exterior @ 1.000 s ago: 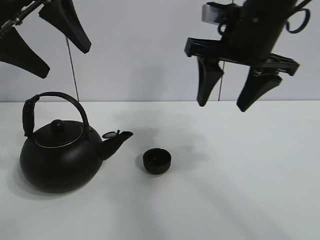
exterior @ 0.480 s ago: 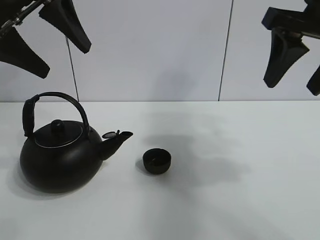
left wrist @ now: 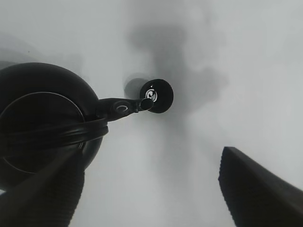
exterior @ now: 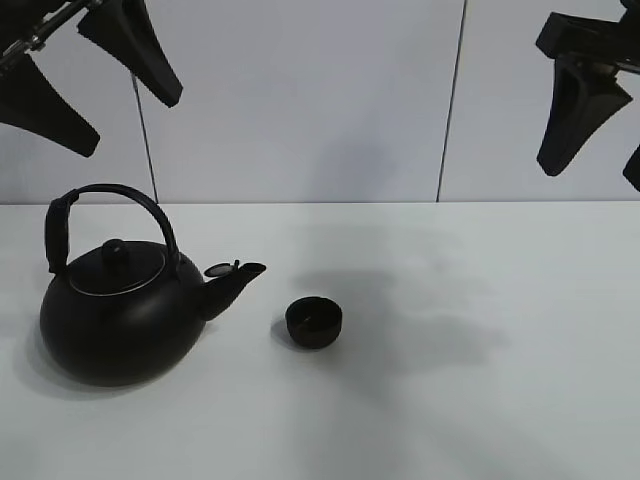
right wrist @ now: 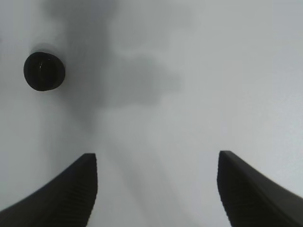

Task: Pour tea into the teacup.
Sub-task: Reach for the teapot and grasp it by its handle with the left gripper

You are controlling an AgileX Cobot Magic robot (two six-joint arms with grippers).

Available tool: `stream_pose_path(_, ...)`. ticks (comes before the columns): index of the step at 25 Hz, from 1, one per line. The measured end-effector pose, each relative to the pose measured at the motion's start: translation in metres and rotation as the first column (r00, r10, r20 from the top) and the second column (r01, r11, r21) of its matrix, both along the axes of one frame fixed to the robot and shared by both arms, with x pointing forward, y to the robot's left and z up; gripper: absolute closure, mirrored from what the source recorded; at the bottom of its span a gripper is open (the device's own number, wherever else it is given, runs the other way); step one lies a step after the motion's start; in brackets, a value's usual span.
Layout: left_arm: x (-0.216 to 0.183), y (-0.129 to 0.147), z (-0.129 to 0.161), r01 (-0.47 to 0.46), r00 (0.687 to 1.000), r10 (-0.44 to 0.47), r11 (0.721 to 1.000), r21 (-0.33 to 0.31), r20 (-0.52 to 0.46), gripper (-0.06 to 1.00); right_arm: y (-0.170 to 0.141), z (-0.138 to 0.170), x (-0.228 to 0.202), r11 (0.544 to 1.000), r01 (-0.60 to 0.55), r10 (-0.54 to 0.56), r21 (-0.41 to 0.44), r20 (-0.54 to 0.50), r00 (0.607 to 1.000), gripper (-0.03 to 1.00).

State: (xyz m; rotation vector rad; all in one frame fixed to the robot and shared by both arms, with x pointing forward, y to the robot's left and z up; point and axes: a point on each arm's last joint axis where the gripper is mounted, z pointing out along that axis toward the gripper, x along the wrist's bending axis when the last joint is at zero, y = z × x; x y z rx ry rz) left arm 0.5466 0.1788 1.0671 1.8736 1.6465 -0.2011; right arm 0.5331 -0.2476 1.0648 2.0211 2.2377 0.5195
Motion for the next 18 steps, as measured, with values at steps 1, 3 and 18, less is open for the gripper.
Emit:
stream_pose_path(1, 0.0000, 0.0000, 0.0000, 0.000, 1.000, 0.000, 1.000, 0.000, 0.000, 0.37, 0.0000, 0.0000, 0.0000, 1.000, 0.000, 0.000, 0.000, 0.000, 1.000, 0.47)
stream_pose_path(3, 0.0000, 0.0000, 0.0000, 0.000, 1.000, 0.000, 1.000, 0.000, 0.000, 0.37, 0.0001, 0.0000, 0.0000, 1.000, 0.000, 0.000, 0.001, 0.000, 1.000, 0.47)
stream_pose_path(18, 0.0000, 0.0000, 0.0000, 0.000, 1.000, 0.000, 1.000, 0.000, 0.000, 0.37, 0.0012, 0.0003, -0.0001, 1.000, 0.003, -0.003, 0.015, -0.002, 1.000, 0.47)
